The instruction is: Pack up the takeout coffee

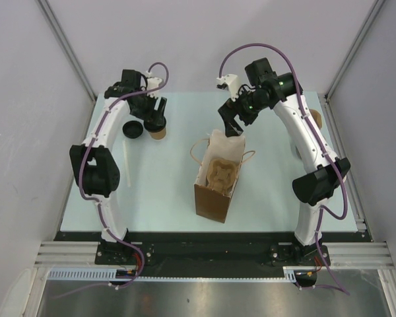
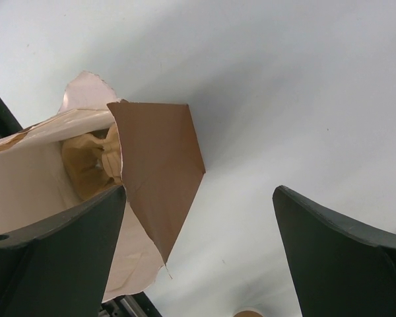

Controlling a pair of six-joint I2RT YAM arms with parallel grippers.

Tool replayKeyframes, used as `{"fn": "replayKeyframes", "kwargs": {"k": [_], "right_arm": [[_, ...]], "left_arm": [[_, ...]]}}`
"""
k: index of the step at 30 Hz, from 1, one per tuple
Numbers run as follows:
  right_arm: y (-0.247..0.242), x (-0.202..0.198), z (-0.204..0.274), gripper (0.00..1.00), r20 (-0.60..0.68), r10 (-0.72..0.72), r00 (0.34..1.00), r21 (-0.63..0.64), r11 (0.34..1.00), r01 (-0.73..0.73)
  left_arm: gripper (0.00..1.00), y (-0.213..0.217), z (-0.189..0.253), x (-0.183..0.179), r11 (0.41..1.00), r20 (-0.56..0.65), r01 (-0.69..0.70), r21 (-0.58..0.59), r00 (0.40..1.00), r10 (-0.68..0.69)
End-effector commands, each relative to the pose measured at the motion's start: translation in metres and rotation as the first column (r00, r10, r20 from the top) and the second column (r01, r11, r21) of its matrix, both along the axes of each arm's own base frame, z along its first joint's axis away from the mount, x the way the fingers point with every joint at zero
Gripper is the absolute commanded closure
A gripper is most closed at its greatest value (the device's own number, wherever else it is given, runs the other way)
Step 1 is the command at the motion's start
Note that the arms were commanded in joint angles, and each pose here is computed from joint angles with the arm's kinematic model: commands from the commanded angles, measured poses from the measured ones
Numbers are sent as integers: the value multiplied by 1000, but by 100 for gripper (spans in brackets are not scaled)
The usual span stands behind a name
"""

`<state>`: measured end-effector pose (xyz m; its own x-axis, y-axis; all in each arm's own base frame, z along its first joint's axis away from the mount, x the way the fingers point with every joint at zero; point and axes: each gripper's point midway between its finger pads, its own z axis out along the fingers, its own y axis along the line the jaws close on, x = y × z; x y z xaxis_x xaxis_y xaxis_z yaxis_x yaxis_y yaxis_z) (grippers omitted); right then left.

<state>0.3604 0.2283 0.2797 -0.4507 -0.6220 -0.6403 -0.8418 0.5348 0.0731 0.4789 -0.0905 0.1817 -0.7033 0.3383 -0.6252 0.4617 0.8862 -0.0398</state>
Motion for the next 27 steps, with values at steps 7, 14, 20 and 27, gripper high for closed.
{"fn": "replayKeyframes", "kwargs": {"k": [7, 14, 20, 27], "right_arm": [[8, -7, 0, 0, -17, -2, 1000, 7, 1000, 2], [9, -9, 0, 0, -13, -4, 1000, -6, 1000, 4], [10, -9, 0, 0, -8, -1, 1000, -9, 1000, 1], [12, -10, 0, 0, -5, 4, 1000, -10, 1000, -4]], "left_arm": [[64, 3, -48, -30, 999, -62, 49, 15, 997, -48], [49, 4, -56, -36, 999, -53, 39, 24, 998, -37], [24, 7, -50, -42, 999, -42, 29, 45, 999, -27], [7, 11, -43, -47, 999, -50, 1, 54, 999, 2]]}}
